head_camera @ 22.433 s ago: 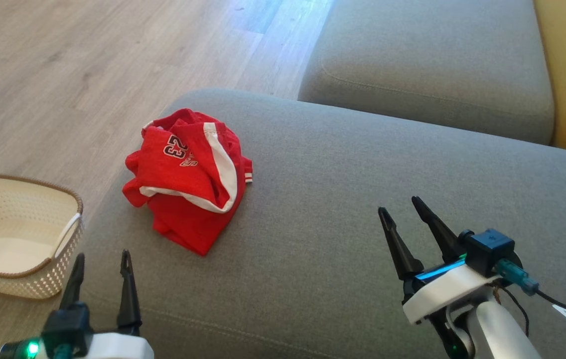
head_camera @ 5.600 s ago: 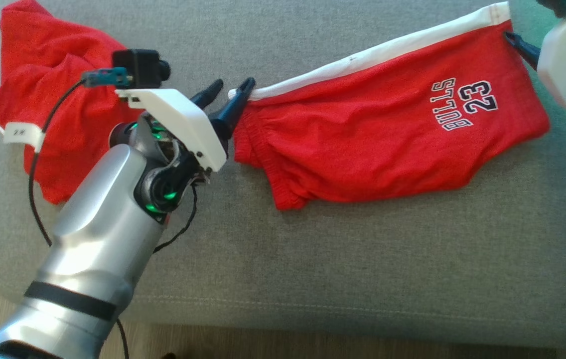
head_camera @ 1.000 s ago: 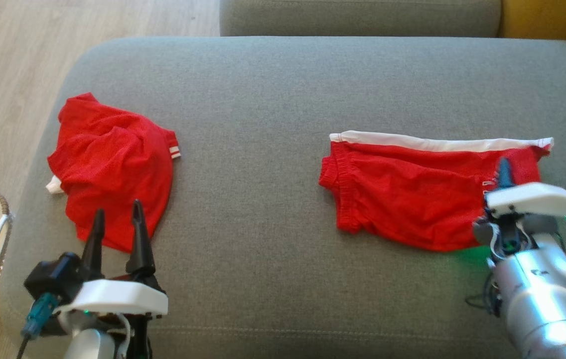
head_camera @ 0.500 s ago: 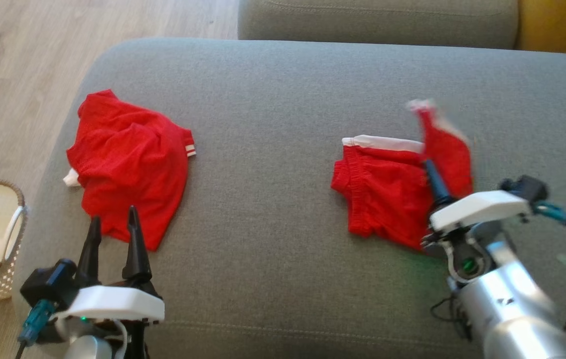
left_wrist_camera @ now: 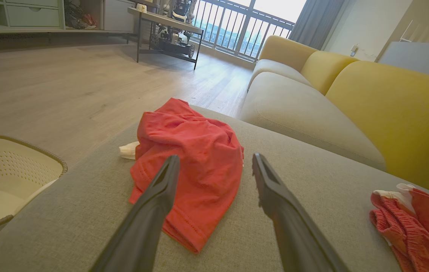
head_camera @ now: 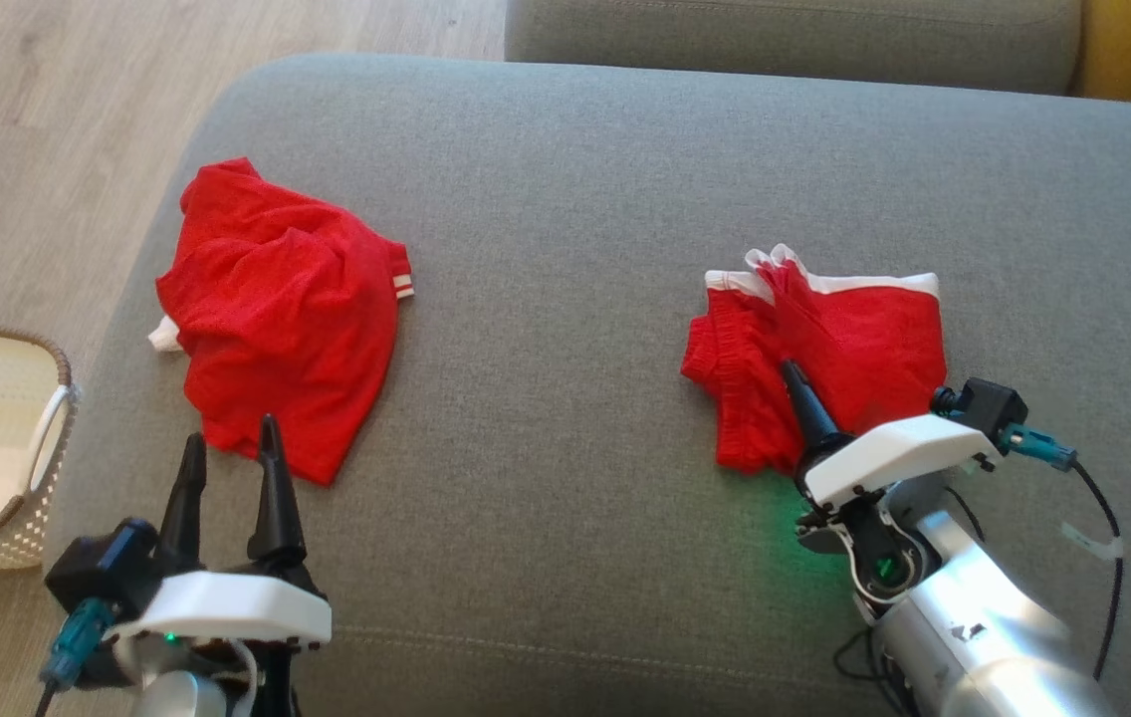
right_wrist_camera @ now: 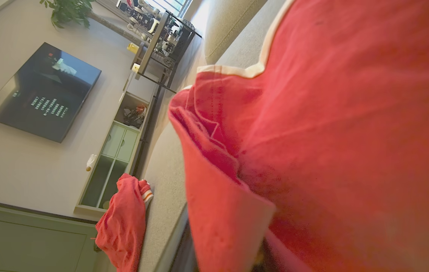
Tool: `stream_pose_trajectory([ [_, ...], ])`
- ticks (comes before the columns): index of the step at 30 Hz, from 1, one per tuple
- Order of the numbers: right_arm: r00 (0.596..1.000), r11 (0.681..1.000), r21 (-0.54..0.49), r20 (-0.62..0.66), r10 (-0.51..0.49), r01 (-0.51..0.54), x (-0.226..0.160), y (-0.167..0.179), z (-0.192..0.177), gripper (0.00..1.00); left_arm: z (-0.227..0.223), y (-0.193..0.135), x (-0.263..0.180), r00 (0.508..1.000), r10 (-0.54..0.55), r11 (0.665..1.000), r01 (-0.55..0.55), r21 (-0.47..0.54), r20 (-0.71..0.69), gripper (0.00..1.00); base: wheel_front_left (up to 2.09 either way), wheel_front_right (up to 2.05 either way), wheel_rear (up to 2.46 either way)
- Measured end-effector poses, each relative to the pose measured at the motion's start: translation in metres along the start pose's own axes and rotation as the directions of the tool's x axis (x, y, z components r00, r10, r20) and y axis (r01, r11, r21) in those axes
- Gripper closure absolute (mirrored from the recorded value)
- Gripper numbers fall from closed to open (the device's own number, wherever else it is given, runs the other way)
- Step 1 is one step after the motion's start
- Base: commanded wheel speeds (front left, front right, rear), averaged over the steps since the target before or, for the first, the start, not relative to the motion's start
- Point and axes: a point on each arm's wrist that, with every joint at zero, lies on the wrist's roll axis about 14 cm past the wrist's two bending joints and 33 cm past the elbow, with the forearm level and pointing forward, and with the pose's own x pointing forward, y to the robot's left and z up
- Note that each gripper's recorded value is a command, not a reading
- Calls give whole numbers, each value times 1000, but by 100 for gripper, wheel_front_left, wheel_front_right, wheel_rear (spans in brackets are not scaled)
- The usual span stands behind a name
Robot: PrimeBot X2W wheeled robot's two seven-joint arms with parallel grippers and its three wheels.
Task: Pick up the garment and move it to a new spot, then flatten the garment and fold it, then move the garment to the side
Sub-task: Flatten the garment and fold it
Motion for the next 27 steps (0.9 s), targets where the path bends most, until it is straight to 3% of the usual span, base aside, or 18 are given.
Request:
stream_pose_trajectory([
  [9,996,996,18,-3,87,-87,0,29,-4,0,0,-1,0,1000,-4,1000,4,-1,0,0,0,0,0],
  [17,990,999,-39,-138,8,-14,-5,1,-36,0,-6,-5,1,1000,-13,1000,13,1,-18,0,0,0,0],
  [23,998,998,-56,-54,36,-39,-9,8,-14,0,-4,-17,6,999,-50,999,50,-5,-12,0,0,0,0],
  [27,994,990,-114,61,90,-83,-16,18,24,0,8,-32,9,995,-93,995,94,-16,28,0,0,0,0],
])
